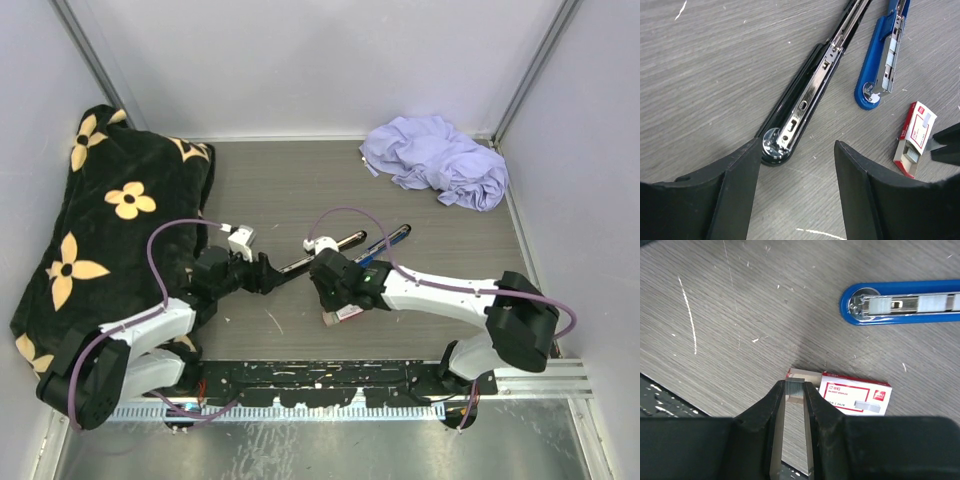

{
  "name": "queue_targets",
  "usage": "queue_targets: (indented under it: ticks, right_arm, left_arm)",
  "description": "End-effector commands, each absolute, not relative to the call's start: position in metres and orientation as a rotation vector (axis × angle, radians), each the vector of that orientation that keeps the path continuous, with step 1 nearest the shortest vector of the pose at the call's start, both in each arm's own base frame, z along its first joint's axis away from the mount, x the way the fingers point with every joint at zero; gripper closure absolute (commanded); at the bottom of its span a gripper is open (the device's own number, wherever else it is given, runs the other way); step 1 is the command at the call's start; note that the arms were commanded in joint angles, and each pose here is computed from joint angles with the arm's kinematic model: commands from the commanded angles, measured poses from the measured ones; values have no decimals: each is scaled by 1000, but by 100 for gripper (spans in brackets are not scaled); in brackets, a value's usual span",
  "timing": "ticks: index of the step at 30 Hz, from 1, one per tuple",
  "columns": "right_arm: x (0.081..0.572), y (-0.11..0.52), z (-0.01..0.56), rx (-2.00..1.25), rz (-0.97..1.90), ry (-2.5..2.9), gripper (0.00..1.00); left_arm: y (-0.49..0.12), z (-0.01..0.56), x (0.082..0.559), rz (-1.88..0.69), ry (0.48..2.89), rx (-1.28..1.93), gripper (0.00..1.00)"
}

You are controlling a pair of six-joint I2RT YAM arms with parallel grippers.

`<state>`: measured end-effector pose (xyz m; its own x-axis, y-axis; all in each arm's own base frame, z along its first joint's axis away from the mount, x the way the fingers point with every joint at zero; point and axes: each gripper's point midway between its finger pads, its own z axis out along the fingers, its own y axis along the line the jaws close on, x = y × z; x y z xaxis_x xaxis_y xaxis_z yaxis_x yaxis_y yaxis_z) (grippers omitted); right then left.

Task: Load the staples into the stapler
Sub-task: Pick up the staple from the staple box.

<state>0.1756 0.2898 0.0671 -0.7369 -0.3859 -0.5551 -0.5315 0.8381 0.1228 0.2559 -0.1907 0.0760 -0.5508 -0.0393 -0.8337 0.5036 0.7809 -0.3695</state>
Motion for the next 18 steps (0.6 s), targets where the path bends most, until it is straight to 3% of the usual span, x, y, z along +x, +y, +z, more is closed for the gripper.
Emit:
queue_targets:
  ticks: [1,12,18]
  right_arm:
    - [192,290,103,-610,495,2446,76]
    - [211,277,112,-535,591,2427,77]
    - [220,275,118,-524,624,2414,77]
  left_arm:
    - [-206,106,277,-757,1840,461,38]
    - [-216,83,292,-719,1866,572,42]
    - [-224,72,294,-696,1901,648,56]
